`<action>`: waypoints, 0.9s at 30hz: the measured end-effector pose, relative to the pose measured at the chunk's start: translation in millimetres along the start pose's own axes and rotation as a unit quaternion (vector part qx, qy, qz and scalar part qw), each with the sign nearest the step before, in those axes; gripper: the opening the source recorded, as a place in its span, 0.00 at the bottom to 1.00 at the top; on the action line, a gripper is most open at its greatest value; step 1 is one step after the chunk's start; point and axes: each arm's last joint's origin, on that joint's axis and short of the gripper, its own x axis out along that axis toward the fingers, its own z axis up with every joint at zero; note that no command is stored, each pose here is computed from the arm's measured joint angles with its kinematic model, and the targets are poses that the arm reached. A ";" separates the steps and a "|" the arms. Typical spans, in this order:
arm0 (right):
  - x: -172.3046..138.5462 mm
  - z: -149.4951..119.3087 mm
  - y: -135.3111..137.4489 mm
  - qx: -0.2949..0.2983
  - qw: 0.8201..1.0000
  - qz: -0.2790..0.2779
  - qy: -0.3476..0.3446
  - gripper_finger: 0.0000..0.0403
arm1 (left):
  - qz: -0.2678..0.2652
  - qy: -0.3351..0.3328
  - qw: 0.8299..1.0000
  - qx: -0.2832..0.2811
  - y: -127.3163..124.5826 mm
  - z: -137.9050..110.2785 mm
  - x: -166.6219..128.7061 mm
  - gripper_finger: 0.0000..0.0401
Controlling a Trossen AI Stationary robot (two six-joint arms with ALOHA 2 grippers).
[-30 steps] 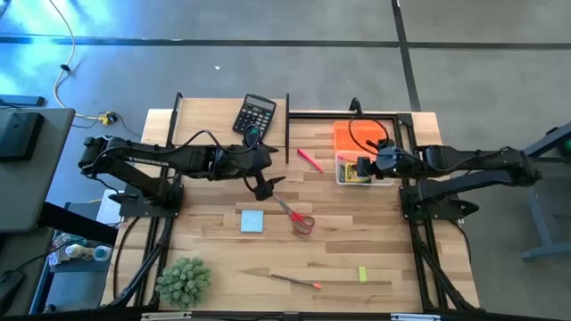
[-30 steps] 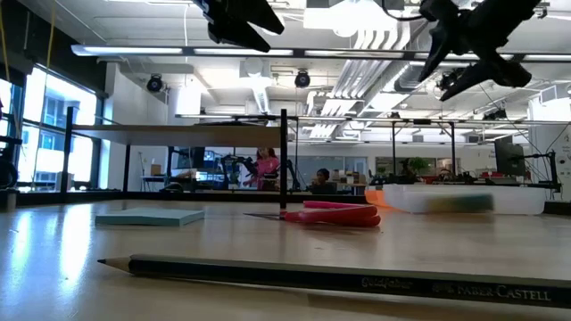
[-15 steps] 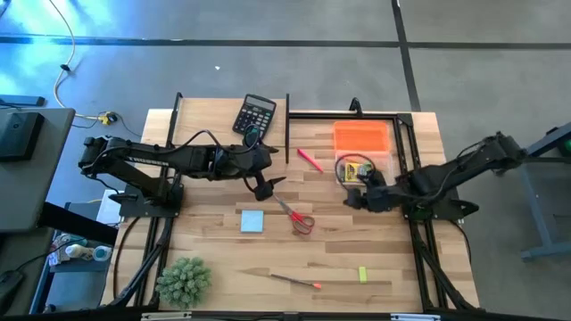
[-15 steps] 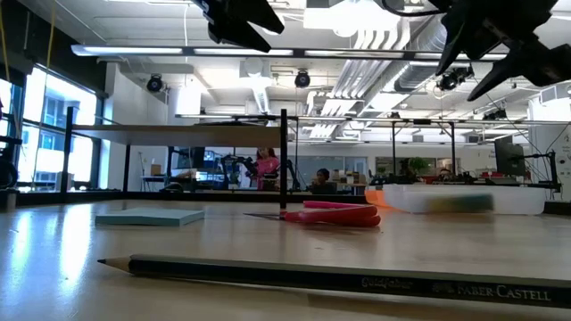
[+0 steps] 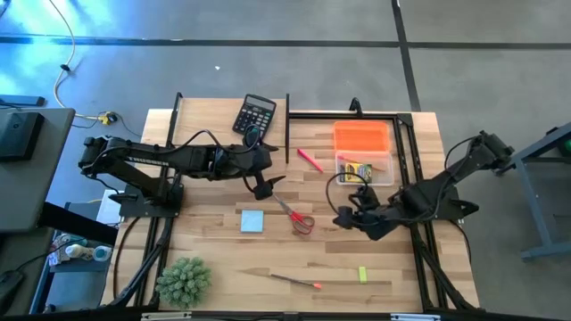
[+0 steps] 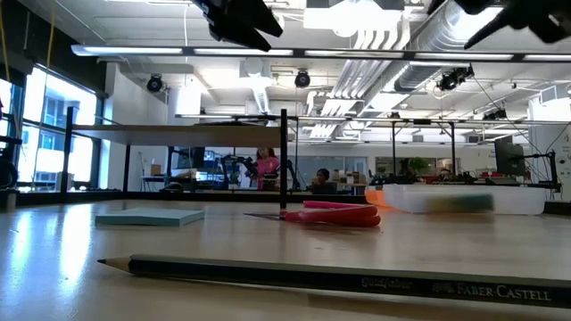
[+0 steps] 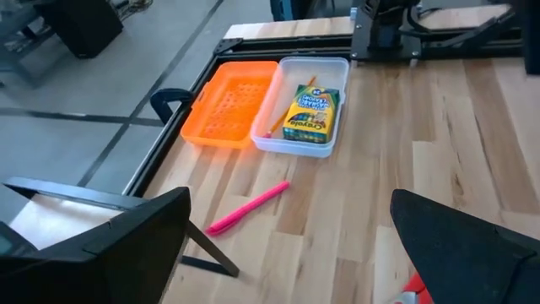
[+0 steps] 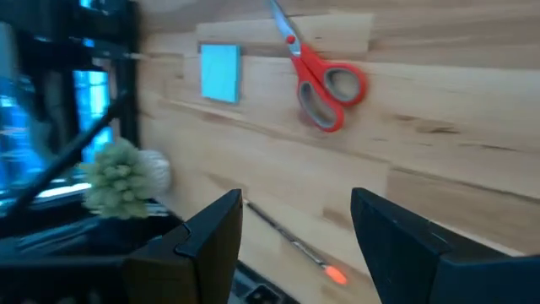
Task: Pack school essentials
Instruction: Put the light green eraser into the orange supply box
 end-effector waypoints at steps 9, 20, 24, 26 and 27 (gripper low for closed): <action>-4.4 -27.8 17.3 -0.059 0.988 -0.139 0.030 0.52 | 0.001 0.000 1.000 0.008 0.0 0.0 0.0 0.99; 19.2 -74.4 -1.3 0.020 0.970 -0.227 0.086 0.52 | 0.000 0.002 1.000 0.009 0.0 -0.4 0.0 0.99; 28.0 -92.4 -9.7 0.057 0.959 -0.260 0.102 0.52 | 0.000 0.002 1.000 0.009 0.0 -0.4 0.0 0.99; 32.6 -99.7 -14.3 0.067 0.954 -0.275 0.101 0.52 | 0.000 0.002 1.000 0.009 0.0 -0.4 0.0 0.99; 34.5 -102.6 -16.4 0.069 0.951 -0.283 0.102 0.52 | 0.000 0.002 1.000 0.009 0.0 -0.4 0.0 0.99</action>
